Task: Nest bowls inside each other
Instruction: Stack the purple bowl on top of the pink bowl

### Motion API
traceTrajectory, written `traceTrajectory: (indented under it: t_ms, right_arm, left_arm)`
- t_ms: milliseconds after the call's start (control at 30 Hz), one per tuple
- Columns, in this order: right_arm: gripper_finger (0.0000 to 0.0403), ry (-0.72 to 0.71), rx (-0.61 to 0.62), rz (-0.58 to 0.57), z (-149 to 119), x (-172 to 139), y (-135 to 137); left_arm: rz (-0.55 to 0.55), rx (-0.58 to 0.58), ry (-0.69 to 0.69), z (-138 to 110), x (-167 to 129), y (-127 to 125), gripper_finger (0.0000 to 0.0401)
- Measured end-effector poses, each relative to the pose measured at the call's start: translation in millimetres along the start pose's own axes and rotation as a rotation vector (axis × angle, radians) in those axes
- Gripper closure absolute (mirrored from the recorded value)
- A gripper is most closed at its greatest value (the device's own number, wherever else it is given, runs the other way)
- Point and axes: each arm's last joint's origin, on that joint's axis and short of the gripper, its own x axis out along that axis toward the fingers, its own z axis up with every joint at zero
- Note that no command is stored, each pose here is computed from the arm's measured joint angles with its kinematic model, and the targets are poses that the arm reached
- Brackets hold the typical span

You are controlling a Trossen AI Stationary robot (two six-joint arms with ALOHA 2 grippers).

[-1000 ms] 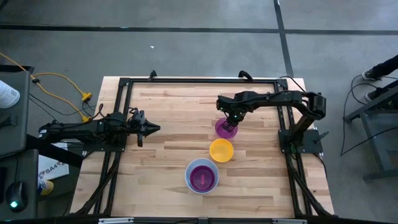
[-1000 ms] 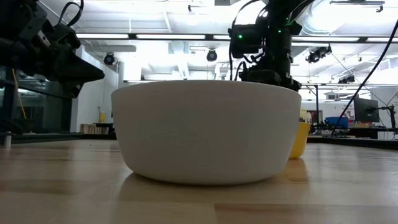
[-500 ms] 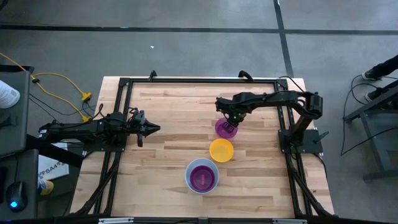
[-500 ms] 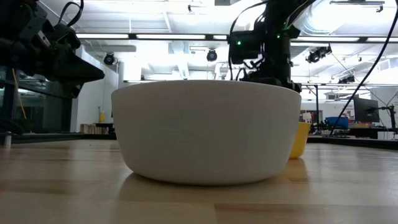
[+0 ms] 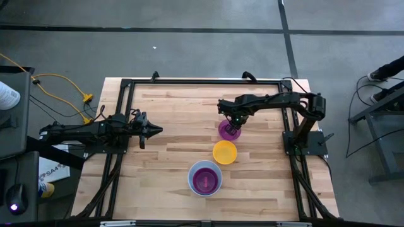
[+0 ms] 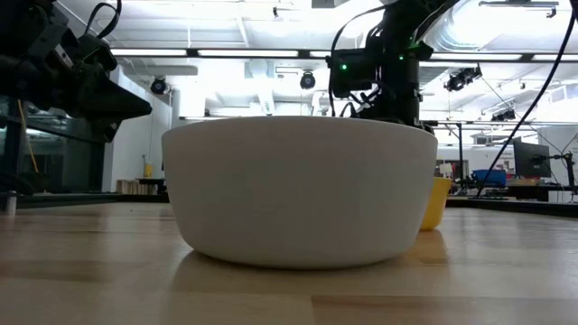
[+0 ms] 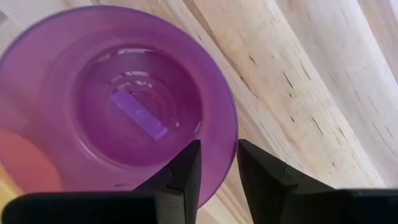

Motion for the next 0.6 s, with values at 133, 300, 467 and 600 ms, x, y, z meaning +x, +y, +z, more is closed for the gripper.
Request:
traceTrajectory:
  t_ms: [133,300,467,600]
  right_arm:
    - [0.0306,-0.001,-0.005,0.0,0.0,-0.1,0.0]
    - [0.0306,-0.001,-0.005,-0.001,0.0,-0.1,0.0]
    - [0.0306,-0.003,-0.006,-0.005,0.0,-0.1,-0.2]
    - [0.0306,-0.003,-0.006,-0.004,0.1,-0.1,-0.1]
  left_arm:
    - [0.0,0.0,0.0,0.0,0.0,0.0,0.0363]
    - [0.0,0.0,0.001,0.0,0.0,0.0,0.0363]
    - [0.0,0.0,0.0,0.0,0.0,0.0,0.0363]
    - [0.0,0.0,0.001,-0.1,0.0,0.0,0.0363]
